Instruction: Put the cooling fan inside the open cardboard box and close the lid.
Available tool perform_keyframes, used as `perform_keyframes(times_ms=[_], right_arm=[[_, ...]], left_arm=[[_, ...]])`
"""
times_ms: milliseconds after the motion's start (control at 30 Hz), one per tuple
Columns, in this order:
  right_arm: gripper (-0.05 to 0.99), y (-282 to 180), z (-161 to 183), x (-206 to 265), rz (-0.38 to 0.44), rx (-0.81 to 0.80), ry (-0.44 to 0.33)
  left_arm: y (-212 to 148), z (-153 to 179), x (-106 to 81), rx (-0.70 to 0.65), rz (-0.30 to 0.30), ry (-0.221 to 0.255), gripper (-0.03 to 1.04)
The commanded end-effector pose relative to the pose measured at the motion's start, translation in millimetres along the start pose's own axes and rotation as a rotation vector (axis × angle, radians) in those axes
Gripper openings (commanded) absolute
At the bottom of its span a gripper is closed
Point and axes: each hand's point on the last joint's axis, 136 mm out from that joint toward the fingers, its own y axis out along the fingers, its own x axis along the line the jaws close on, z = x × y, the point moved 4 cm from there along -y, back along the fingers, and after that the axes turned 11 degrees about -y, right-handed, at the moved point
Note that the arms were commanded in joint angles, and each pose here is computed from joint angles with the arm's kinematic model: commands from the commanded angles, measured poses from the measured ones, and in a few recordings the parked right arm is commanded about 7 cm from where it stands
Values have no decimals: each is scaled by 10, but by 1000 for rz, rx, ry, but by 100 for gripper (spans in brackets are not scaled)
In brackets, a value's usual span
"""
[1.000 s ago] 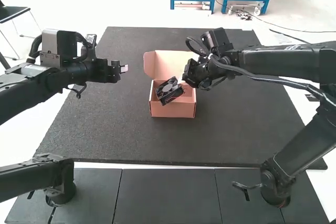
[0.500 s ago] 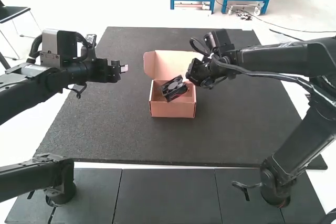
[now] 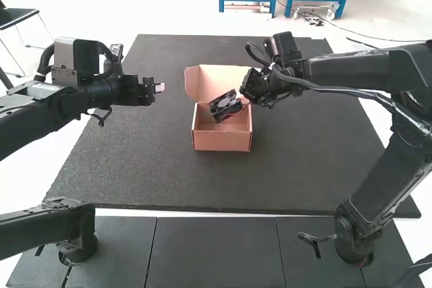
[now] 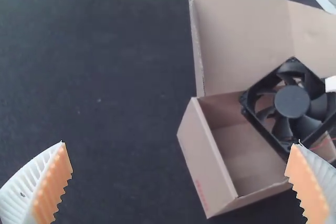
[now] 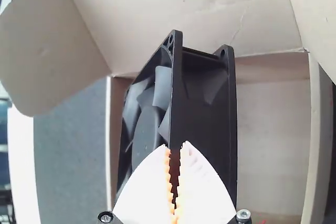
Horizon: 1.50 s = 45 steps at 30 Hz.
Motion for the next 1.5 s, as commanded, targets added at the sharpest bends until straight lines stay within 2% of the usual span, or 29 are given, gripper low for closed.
perform_keyframes(times_ms=[0,933,1200,1267,1367,1467], right_arm=[[-2,3,-134,92,-23,-32,-3],[-2,267,-11,178,-23,20,-37],[23,265,-9,142,-13,26,-43],[28,260,-9,144,-13,26,-49],[29,259,-12,146,-13,26,-55],[39,242,-56,172,-16,19,-63]], left_arm=[[-57,-48,-28,-27,11,-10,96],[-66,-74,-40,-38,22,-28,96],[-69,-86,-35,-42,21,-28,96],[-69,-83,-34,-41,20,-29,96],[-69,-86,-35,-42,21,-28,96],[-70,-101,-39,-50,22,-35,96]])
